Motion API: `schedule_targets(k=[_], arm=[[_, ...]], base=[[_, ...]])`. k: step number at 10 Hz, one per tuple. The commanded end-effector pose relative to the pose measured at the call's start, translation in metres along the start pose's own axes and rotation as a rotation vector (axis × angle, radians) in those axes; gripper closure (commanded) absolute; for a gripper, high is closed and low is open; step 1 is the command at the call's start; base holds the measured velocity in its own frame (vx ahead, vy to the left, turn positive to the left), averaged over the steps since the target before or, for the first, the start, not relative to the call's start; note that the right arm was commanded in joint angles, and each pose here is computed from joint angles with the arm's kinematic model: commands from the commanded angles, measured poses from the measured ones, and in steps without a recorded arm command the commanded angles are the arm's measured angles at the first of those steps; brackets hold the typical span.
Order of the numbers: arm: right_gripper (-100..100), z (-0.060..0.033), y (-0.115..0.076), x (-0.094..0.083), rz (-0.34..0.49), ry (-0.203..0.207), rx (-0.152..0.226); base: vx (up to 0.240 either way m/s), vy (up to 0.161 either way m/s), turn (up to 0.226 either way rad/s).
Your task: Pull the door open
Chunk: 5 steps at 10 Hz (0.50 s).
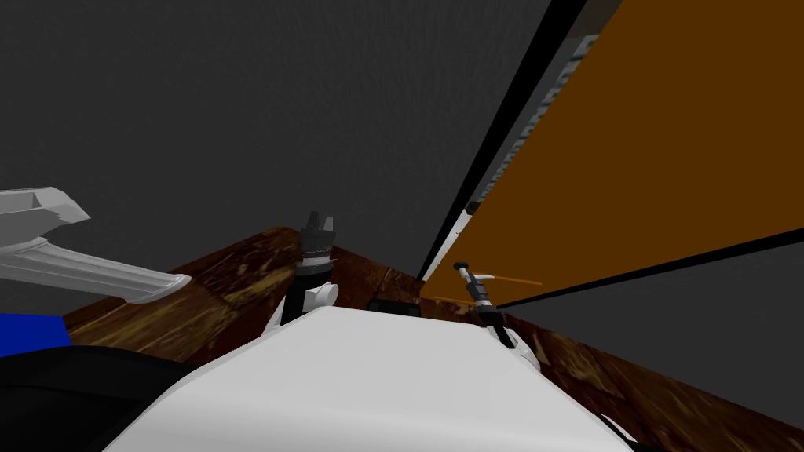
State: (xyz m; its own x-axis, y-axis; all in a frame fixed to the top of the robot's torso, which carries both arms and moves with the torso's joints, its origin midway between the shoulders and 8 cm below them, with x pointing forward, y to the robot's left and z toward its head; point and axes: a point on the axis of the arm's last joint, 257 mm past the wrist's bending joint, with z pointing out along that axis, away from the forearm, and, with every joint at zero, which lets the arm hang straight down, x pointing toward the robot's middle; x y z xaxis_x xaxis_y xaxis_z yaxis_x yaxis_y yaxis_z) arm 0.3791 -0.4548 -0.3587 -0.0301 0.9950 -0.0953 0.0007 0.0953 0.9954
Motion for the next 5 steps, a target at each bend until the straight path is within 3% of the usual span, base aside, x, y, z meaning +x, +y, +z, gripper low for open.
schedule_targets(k=[1,5], arm=[[100,-0.011,0.001,-0.003,-0.004,0.013,-0.004],[100,-0.0366,0.002,-0.007,-0.007,0.049,-0.009]], base=[[-0.2,-0.076,0.159],[-0.181,-0.07,0.137]])
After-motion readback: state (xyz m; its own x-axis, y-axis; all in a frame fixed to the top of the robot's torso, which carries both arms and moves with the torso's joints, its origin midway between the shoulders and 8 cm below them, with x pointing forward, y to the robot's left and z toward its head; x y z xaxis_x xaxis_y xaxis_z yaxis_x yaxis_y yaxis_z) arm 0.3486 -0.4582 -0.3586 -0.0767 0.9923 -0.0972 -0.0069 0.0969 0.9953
